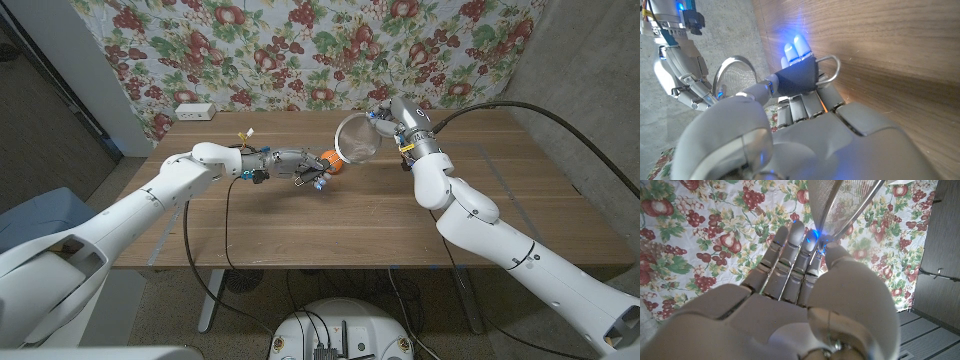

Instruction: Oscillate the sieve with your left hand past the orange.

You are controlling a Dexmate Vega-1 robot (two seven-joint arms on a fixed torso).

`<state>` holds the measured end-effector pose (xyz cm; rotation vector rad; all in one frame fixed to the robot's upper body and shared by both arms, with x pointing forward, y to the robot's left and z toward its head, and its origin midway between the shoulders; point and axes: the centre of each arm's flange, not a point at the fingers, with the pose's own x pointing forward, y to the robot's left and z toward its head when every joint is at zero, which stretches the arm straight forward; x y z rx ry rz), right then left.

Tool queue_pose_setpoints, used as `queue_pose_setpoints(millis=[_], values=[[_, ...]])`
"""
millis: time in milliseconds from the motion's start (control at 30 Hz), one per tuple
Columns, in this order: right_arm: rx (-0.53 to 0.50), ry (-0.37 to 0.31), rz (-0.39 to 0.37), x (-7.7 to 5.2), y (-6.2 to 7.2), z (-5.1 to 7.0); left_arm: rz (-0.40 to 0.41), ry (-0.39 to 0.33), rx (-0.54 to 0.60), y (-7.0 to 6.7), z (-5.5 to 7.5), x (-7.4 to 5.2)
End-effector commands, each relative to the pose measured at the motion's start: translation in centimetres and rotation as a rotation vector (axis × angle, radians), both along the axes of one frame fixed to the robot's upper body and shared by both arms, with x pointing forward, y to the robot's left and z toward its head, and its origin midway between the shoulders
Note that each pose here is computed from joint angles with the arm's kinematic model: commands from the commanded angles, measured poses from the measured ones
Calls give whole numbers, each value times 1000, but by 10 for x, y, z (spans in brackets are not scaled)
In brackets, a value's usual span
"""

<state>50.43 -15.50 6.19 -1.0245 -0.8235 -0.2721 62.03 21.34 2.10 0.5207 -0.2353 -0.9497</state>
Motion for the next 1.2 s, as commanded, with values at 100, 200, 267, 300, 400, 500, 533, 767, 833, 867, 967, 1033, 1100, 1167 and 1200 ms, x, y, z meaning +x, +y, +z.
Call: queue_pose_setpoints(millis=[100, 200, 267, 300, 400, 500, 533, 767, 833, 867, 967, 1033, 1100, 1167, 1200], values=[[21, -5, -60, -1, -4, -1, 48, -39, -44, 3, 2, -3], [26, 7, -69, 1, -5, -1, 52, -38, -53, 3, 3, -3], [28, 15, -78, 2, -6, -1, 55, -38, -64, 4, 3, -2], [27, 24, -83, 2, -6, -1, 57, -37, -68, 4, 3, -2], [32, 41, -90, 5, -8, 0, 57, -36, -75, 5, 3, -2], [35, 60, -99, 7, -9, 0, 58, -33, -75, 5, 3, -1], [35, 66, -104, 7, -10, 0, 56, -31, -77, 5, 4, 0], [49, 69, -105, 10, -13, 0, 57, -29, -77, 6, 5, 2], [61, 64, -100, 10, -15, 0, 55, -31, -81, 6, 5, 2], [68, 61, -98, 10, -16, 0, 53, -29, -82, 6, 6, 2], [86, 54, -85, 10, -18, 0, 49, -27, -93, 7, 6, 3], [92, 48, -80, 11, -19, 0, 48, -25, -103, 7, 6, 4], [97, 43, -77, 11, -20, 0, 53, -23, -113, 8, 6, 4], [107, 35, -66, 11, -22, -1, 56, -24, -124, 9, 6, 4], [114, 31, -63, 11, -22, -1, 56, -23, -128, 9, 5, 4]])
